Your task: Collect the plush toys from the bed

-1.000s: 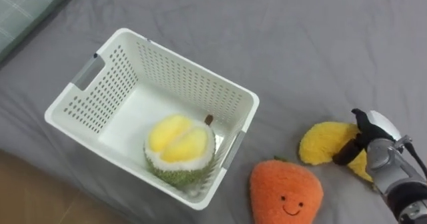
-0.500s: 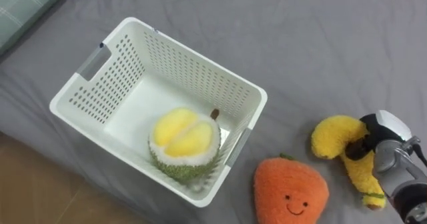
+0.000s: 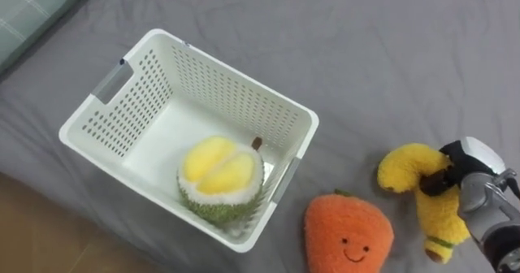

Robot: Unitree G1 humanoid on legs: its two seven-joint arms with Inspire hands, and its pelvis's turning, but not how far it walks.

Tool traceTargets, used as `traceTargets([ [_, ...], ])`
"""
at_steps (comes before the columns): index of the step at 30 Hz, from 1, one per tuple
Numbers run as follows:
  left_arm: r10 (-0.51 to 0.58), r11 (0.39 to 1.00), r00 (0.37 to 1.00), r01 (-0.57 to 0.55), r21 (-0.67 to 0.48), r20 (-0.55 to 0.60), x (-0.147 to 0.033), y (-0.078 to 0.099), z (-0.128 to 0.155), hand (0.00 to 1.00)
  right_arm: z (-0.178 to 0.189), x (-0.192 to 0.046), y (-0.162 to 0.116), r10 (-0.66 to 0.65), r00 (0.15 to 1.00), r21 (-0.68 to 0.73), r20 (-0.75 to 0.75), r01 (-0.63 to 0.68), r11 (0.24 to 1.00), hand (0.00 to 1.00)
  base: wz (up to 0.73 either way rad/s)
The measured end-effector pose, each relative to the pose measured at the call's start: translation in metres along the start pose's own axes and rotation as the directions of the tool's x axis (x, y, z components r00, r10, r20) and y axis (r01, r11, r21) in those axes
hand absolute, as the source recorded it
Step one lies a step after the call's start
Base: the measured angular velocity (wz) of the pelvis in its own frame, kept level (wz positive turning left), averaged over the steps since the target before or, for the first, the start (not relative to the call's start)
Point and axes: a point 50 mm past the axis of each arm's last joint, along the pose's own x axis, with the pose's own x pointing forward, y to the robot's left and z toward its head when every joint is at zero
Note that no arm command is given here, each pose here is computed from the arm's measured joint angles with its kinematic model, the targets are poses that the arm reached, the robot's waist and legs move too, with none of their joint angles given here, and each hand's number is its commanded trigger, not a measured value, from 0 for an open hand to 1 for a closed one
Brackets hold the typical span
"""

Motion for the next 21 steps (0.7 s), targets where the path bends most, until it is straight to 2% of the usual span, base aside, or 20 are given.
traceTargets([
  [6,0.037,0.999,0.999,-0.038,-0.039,-0.029,-0.003,0.011,-0.016,0.0,0.054,-0.009,-0.027,-0.118,0.964,0.081,0.236,0.102,0.991,1.0,-0.25],
  [9,0.056,0.996,0.998,-0.058,-0.062,-0.042,-0.005,0.016,-0.021,0.0,0.074,-0.024,-0.038,-0.183,0.917,0.107,0.354,0.155,0.982,1.0,-0.15],
  [14,0.039,0.996,0.998,-0.043,-0.075,-0.047,-0.005,0.009,-0.023,0.0,0.101,-0.059,-0.047,-0.2,0.818,0.136,0.539,0.15,0.979,1.0,-0.08],
  [21,0.005,0.995,0.999,-0.009,-0.097,-0.036,-0.006,-0.006,-0.02,0.0,0.132,-0.09,-0.068,-0.239,0.702,0.194,0.671,0.146,0.97,1.0,-0.06],
])
